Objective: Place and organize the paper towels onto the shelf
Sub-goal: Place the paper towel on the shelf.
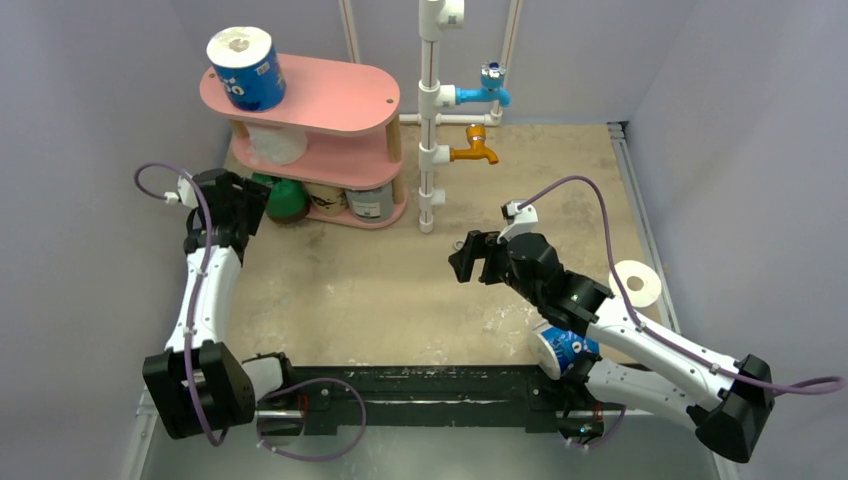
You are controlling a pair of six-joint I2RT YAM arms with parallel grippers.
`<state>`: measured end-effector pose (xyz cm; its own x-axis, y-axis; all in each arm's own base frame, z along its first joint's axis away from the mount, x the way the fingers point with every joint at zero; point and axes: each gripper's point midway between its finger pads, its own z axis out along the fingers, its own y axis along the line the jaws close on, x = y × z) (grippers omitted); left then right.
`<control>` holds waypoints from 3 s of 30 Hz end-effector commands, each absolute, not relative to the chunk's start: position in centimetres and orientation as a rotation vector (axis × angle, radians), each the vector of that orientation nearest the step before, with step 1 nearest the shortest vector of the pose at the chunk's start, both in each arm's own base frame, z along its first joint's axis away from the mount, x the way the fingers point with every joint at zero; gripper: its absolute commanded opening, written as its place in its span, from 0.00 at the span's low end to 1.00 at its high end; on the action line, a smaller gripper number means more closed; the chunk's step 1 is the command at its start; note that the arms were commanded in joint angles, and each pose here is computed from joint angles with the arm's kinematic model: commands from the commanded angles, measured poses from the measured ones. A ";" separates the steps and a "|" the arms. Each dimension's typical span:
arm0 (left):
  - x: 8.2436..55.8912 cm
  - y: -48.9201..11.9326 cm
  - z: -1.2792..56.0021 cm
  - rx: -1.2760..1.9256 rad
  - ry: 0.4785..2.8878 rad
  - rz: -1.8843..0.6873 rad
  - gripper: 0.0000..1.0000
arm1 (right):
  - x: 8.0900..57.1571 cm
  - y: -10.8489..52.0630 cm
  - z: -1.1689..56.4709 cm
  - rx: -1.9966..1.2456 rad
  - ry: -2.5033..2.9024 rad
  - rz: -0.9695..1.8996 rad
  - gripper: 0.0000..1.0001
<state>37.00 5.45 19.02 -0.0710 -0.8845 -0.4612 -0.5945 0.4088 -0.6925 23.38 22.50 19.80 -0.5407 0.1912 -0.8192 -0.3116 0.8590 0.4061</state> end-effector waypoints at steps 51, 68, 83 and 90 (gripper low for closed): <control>43.7 7.6 10.4 -1.551 1.797 -0.581 0.00 | 24.6 22.2 20.8 -0.042 2.005 0.608 0.88; 45.6 7.0 10.6 -1.492 1.785 -0.637 0.00 | 24.7 22.0 20.5 -0.039 2.011 0.591 0.88; 39.0 10.4 16.7 -1.429 1.740 -0.350 0.09 | 24.3 22.2 21.0 -0.045 2.001 0.623 0.88; 35.6 12.1 21.5 -1.317 1.664 -0.230 0.41 | 23.9 22.1 21.5 -0.048 1.987 0.646 0.89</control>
